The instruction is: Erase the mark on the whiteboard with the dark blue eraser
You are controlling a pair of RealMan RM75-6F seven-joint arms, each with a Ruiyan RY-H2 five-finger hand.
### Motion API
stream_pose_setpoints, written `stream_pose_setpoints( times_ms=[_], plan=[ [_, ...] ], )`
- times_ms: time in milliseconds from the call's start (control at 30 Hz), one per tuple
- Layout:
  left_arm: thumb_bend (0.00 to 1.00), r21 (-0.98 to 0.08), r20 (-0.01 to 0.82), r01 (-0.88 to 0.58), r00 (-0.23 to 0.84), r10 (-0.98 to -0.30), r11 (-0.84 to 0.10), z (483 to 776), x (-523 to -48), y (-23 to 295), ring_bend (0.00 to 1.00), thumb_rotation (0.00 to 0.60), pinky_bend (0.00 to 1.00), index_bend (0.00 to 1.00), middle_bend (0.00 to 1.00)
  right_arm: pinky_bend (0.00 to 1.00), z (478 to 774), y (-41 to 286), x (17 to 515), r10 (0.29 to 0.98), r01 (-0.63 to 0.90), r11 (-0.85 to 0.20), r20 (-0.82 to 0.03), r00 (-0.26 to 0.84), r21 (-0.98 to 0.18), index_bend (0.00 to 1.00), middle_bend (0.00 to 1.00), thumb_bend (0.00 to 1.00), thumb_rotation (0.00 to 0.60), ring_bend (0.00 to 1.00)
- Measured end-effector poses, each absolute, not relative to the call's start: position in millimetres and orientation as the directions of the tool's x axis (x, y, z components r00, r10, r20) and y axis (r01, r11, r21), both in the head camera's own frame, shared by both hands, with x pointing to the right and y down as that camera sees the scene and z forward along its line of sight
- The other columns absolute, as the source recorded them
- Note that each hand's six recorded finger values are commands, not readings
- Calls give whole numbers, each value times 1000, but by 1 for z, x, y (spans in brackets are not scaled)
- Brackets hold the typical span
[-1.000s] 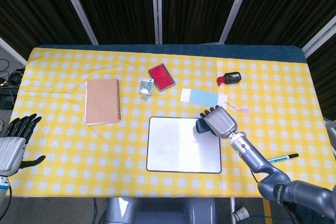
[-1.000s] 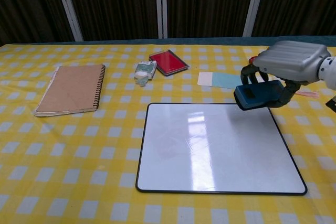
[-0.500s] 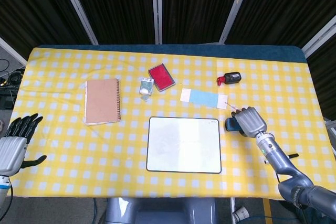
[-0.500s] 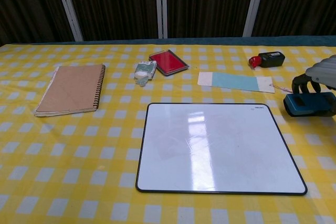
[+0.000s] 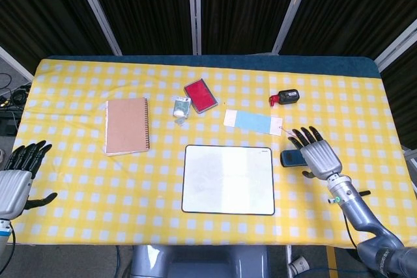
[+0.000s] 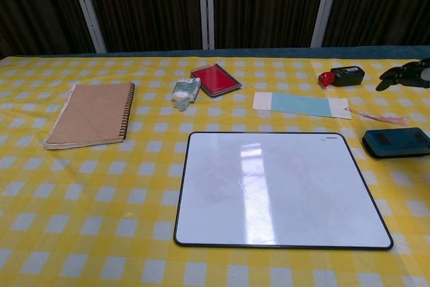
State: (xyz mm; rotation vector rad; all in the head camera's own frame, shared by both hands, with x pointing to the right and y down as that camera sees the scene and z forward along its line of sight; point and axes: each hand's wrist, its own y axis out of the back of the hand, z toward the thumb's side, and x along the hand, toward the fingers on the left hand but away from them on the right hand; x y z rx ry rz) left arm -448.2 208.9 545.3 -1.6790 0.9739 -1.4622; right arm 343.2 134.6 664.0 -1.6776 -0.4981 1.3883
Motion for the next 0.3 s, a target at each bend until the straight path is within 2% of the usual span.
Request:
stream_pose_setpoints(
  times_ms=[300],
  plan=[
    [0, -891, 432, -120, 77, -899, -439, 535, -455, 210, 0, 600, 0, 0, 0, 0, 581, 162, 382, 887, -47, -390, -389, 249, -920, 85, 0, 0, 600, 0]
  ],
)
